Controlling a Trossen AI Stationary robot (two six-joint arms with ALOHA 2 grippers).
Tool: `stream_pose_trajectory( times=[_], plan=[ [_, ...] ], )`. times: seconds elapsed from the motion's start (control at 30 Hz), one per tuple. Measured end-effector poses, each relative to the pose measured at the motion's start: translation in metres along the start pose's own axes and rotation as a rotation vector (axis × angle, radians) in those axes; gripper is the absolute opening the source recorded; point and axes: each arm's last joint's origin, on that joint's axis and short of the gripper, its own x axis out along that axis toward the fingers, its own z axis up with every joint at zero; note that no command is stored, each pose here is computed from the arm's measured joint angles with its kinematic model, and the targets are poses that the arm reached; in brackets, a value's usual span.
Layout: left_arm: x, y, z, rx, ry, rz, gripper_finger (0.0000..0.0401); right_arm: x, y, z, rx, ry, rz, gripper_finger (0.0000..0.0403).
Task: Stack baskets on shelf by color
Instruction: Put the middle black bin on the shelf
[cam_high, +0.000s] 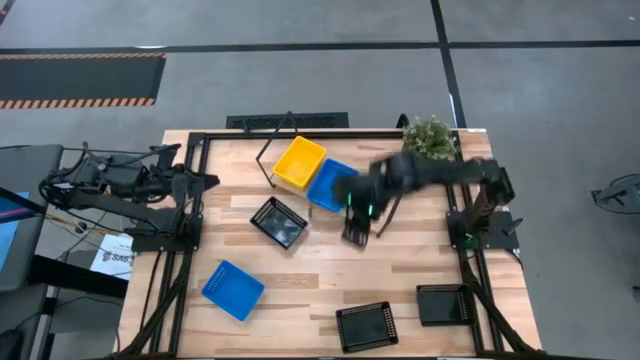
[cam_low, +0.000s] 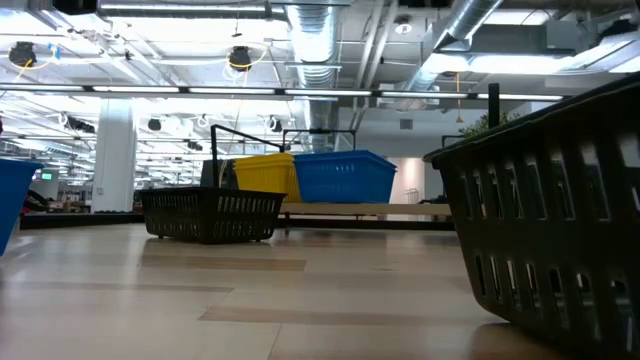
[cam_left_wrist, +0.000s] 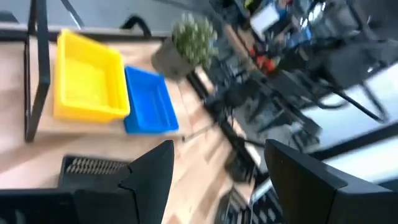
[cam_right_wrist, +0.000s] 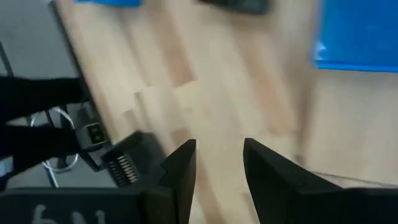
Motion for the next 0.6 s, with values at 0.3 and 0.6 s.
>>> stream_pose_trajectory(
  times=[0.3,0.6],
  plan=[
    [0.007,0.004,-0.015,-0.009,0.318,0.013,0.0238,0.077,0.096,-0.056,0.009,0.142,-0.035,0.0159],
    [0.028,-0.002,-0.023,0.043,0.381,0.074,0.0238,0.125,0.141,-0.143,0.415,0.234,-0.274,0.0210]
  ],
)
